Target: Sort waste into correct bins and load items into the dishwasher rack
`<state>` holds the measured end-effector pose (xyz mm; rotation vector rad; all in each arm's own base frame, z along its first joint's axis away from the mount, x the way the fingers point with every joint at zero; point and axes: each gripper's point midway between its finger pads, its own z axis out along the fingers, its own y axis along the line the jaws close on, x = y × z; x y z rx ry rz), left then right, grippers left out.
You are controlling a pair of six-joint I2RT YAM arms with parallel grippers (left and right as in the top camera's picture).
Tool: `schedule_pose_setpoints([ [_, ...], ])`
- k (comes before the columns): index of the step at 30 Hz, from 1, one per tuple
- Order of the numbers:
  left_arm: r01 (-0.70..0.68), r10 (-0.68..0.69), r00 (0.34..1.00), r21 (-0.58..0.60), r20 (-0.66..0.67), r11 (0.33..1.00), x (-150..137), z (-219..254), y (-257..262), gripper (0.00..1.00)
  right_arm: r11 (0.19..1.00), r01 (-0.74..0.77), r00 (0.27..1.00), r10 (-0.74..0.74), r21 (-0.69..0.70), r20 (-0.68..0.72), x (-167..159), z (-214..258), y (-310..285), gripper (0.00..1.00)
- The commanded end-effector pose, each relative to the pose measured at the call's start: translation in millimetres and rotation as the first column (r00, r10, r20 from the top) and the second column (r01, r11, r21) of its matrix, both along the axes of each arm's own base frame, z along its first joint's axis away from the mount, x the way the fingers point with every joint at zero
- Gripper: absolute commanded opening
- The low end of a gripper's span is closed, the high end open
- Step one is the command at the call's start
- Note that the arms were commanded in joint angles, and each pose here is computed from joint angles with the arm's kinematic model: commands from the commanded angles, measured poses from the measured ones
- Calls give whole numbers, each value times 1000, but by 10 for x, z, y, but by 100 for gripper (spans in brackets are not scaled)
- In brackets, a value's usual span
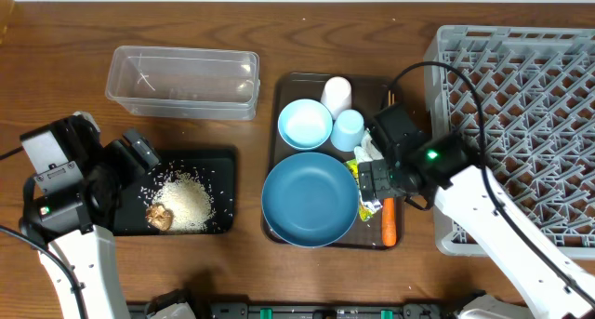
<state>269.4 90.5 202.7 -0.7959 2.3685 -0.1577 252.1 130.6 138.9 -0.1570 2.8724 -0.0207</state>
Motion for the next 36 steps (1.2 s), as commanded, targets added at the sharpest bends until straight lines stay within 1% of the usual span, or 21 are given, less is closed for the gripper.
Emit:
schedule_pose_setpoints([
  [1,-2,2,1000,26,25,1000,22,125,40,98,996,58,988,-66,64,137,112,358,-80,99],
  [4,-2,2,1000,26,25,1000,22,125,40,98,989,132,965,-144,67,218,178,553,-338,99],
  [8,-2,2,1000,26,25,1000,22,125,40,98,952,300,902,-306,70,304,220,784,-890,99],
  [10,-2,2,1000,26,25,1000,22,125,40,98,909,407,848,-412,87,332,199,878,-1229,99],
  [12,-2,2,1000,26,25,1000,22,125,40,98,869,486,801,-487,96,349,165,931,-1480,99],
  [15,-2,2,1000,26,25,1000,22,125,40,98,779,614,704,-614,127,358,87,981,-1855,99],
  [18,-2,2,1000,26,26,1000,23,125,40,98,706,696,631,-688,129,359,11,985,-2134,99],
  [20,-2,2,1000,26,25,1000,22,125,40,98,676,726,602,-714,127,356,-23,974,-2243,99],
  [24,-2,2,1000,26,25,1000,22,125,40,98,654,746,583,-732,124,353,-56,967,-2316,99],
  [28,-2,2,1000,26,25,1000,22,125,40,98,670,724,598,-729,165,335,-6,961,-2237,99],
  [34,-2,0,999,33,51,999,71,167,55,98,671,723,599,-728,166,332,-8,958,-2230,99],
  [36,-16,15,998,2,58,1000,77,168,29,98,671,723,599,-728,166,332,-8,958,-2230,99],
])
